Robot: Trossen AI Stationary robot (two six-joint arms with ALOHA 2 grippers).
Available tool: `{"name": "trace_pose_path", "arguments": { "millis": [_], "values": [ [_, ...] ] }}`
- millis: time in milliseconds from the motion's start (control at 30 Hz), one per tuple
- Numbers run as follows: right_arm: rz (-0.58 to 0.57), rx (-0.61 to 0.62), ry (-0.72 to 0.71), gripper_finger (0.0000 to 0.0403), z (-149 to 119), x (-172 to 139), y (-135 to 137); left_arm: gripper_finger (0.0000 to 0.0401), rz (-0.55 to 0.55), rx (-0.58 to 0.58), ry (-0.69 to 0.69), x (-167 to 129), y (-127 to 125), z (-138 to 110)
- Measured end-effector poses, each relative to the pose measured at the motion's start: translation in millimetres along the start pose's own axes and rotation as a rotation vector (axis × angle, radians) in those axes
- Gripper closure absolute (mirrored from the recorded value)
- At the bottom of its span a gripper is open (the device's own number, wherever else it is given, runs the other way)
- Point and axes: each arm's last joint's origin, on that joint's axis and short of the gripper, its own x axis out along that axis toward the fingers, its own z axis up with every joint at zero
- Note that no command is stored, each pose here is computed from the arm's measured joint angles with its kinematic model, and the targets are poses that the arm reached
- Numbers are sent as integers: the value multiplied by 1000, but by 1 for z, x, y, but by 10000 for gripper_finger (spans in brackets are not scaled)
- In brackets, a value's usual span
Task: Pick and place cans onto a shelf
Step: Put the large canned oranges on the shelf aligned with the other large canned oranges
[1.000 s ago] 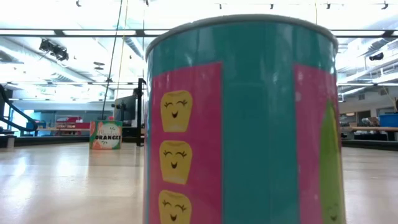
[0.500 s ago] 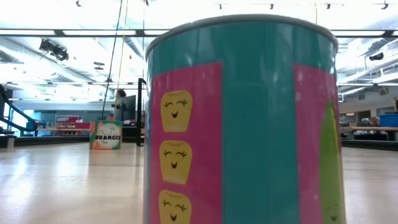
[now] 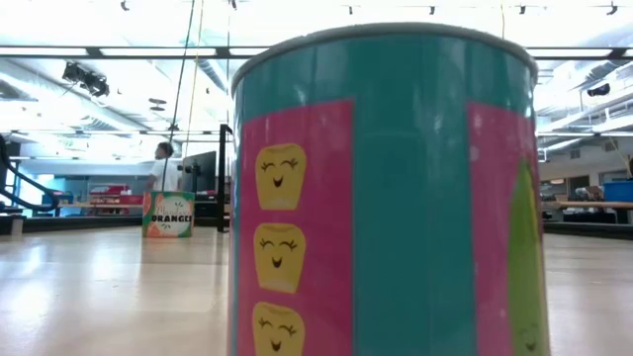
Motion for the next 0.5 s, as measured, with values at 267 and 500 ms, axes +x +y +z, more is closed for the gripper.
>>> {"name": "trace_pose_path", "arguments": {
  "millis": [267,500],
  "values": [
    [18,-171,104,37,-32,-1,27,88,44,90,-310,-49,63,119],
    [53,-183,198,37,-61,9,47,87,110,209,-355,-45,87,204]
  ]
}}
